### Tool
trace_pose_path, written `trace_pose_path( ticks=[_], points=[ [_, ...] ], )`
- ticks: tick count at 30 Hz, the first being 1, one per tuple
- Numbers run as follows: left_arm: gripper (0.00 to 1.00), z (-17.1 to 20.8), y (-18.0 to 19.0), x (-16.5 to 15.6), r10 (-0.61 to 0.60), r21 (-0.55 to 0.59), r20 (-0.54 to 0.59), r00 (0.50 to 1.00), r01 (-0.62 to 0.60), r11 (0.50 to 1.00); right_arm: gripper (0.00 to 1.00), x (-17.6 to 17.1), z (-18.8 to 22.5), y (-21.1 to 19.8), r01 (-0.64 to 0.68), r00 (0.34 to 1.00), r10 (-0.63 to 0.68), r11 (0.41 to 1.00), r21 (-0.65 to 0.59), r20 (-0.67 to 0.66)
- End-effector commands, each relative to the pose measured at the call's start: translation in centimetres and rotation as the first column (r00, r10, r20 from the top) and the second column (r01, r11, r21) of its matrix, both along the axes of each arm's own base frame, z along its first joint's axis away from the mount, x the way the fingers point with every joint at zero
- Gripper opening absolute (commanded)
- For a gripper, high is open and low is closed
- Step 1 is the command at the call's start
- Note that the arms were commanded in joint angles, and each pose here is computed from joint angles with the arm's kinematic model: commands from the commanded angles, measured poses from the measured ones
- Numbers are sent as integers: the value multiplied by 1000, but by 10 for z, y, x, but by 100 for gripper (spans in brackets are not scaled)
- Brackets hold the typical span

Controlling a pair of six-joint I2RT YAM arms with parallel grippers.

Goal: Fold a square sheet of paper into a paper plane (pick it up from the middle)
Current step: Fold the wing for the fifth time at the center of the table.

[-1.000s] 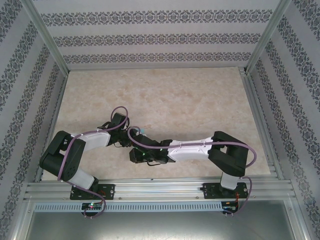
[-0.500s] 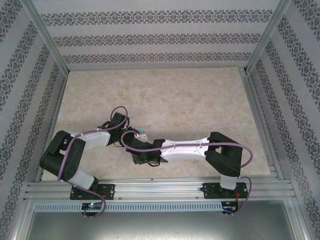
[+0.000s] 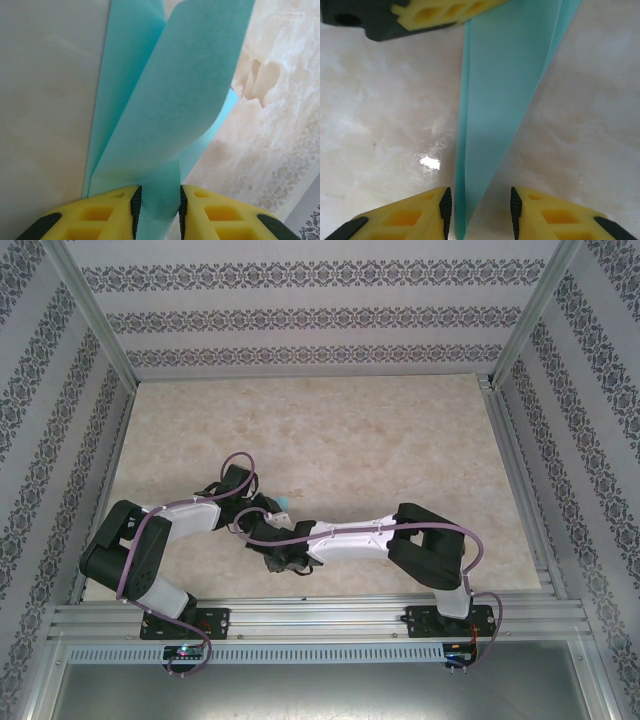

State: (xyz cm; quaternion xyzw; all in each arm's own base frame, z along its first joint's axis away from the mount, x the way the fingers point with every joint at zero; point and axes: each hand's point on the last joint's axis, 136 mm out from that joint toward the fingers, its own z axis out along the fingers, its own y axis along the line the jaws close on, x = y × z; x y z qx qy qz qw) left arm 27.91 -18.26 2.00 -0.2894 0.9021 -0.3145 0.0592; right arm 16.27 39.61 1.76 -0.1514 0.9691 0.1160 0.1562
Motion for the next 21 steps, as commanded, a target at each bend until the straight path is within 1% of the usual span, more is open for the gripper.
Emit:
trace_pose_path(
  ticks=[1,4,8,11,15,17,21],
  points=[
    [31,-26,20,-20,52,82,-127,991,-41,996,38,0,-1,2,-26,999,27,999,-33,18],
    [31,-26,20,-20,54,83,-128,990,-44,996,36,1,-3,-3,-23,999,25,998,-67,27],
    [31,-26,20,-21,53,81,-132,990,-42,996,26,3,-2,-14,-24,998,29,995,-101,49],
    [31,-26,20,-20,55,81,-129,990,-44,996,22,4,1,-24,-37,996,47,991,-130,71],
    [31,-27,20,-19,58,79,-130,990,-48,996,18,4,3,-28,-89,991,104,983,-162,82],
    [31,-27,19,-19,59,78,-131,990,-49,996,13,5,2,-33,-109,988,128,975,-192,88],
    [31,-27,19,-19,60,78,-131,990,-50,996,12,4,-1,-38,-154,979,179,961,-229,93]
  ],
)
